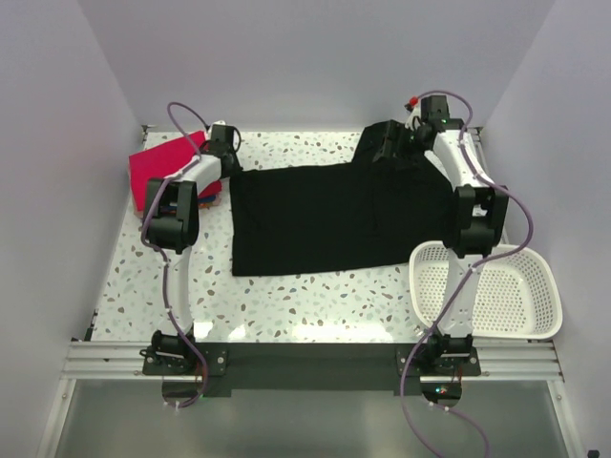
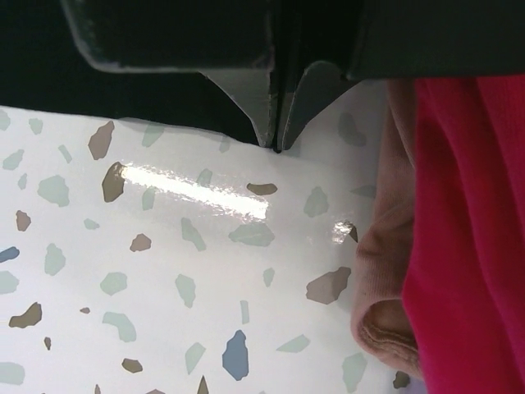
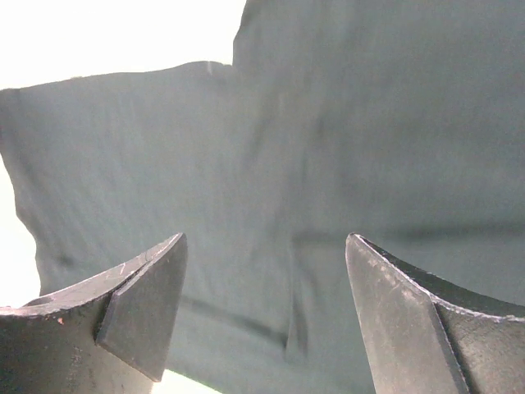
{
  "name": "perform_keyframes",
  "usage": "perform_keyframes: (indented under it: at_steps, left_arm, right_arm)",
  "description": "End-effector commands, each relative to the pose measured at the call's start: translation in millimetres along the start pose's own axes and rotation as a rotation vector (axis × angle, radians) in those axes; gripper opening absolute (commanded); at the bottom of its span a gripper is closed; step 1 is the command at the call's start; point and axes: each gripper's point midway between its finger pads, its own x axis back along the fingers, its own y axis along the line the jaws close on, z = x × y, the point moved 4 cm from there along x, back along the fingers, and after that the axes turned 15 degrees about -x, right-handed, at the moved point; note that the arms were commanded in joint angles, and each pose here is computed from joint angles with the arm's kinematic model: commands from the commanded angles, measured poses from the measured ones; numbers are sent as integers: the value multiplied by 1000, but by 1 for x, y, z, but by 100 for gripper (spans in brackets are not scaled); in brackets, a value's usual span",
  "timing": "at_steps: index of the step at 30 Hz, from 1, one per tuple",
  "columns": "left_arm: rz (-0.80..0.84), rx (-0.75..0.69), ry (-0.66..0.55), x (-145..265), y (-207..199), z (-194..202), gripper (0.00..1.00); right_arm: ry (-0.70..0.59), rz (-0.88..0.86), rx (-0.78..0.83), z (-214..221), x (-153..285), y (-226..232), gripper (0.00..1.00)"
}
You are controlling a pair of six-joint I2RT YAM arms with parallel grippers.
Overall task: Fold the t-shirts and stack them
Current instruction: Fold the tshirt
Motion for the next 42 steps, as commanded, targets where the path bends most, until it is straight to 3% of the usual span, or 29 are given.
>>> perform_keyframes:
  at_steps: [1,8,15,24,42]
  left_arm:
    - [39,-18,5,-6,-2,4,0]
    - [69,-37,-6,5,-3,2,0]
    - [95,-42,-15,16,-4,3,0]
    - [124,-43,2,16,-7,12,0]
    - [129,-68,32,29,0,45,0]
  right_arm:
    - [-86,20,13,-34,-7,5,82]
    - [-300,-27,-11,-89,-50,8,80]
    - [-370,9,-35,-106,-76,-6,76]
    - [-274,158,-30,-82,-102,-44,77]
    - [111,464,-6,34,-90,-124,78]
